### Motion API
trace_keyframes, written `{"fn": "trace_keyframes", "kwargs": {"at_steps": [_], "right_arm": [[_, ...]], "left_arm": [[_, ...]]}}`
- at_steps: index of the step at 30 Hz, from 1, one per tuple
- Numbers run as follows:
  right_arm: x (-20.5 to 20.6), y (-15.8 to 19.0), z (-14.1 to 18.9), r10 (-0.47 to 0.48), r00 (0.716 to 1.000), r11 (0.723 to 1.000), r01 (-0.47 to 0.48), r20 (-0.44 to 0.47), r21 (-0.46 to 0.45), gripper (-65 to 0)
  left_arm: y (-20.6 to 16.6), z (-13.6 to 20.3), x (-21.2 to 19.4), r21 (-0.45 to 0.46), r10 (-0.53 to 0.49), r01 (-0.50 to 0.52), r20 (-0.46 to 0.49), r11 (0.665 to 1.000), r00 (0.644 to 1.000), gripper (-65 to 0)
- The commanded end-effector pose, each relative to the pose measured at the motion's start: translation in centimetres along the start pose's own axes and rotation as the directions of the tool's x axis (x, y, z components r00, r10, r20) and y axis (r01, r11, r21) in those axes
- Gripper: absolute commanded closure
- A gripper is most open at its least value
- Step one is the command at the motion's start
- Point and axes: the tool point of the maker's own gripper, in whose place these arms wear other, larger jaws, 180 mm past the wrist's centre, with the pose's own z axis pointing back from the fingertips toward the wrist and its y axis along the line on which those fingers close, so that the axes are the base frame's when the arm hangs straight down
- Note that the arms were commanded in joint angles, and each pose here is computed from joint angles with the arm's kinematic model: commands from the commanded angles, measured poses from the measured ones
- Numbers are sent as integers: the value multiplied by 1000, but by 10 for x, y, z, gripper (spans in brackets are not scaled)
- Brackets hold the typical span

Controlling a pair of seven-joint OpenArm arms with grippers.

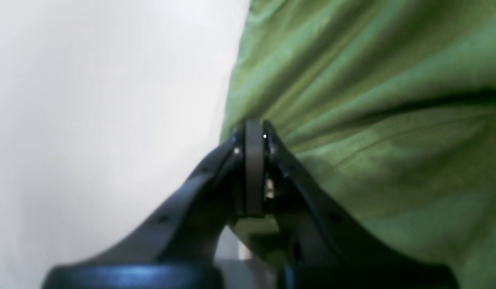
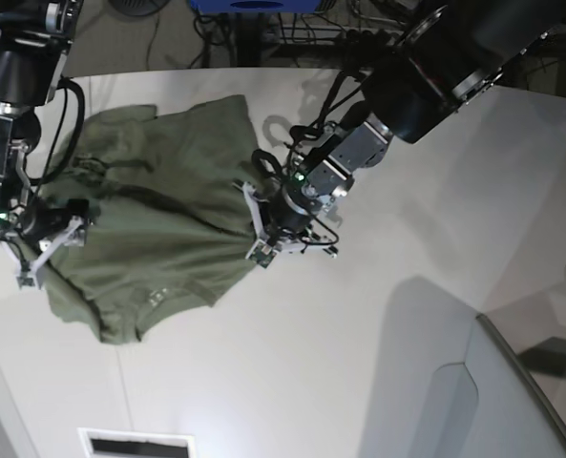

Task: Layout the t-shirt on the table in an organized manner, then fold the t-shirt properly
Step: 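Pull the shirt apart with both grippers to spread it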

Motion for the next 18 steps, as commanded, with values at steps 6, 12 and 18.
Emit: {"fn": "trace_keyframes", "kwargs": {"at_steps": [6, 12, 18], "right_arm": [[40, 64, 19, 238, 954, 967, -251, 181, 51, -488], [55, 118, 52, 349, 887, 917, -390, 302, 87, -488], [64, 160, 67, 423, 828, 862, -493, 367, 117, -488]], "left_arm": [[22, 55, -112, 55, 132, -120, -390, 991, 911, 0], [19, 94, -118, 70, 216, -205, -388, 976, 896, 0], [16, 127, -113, 98, 203, -180, -338, 979, 919, 0]]}}
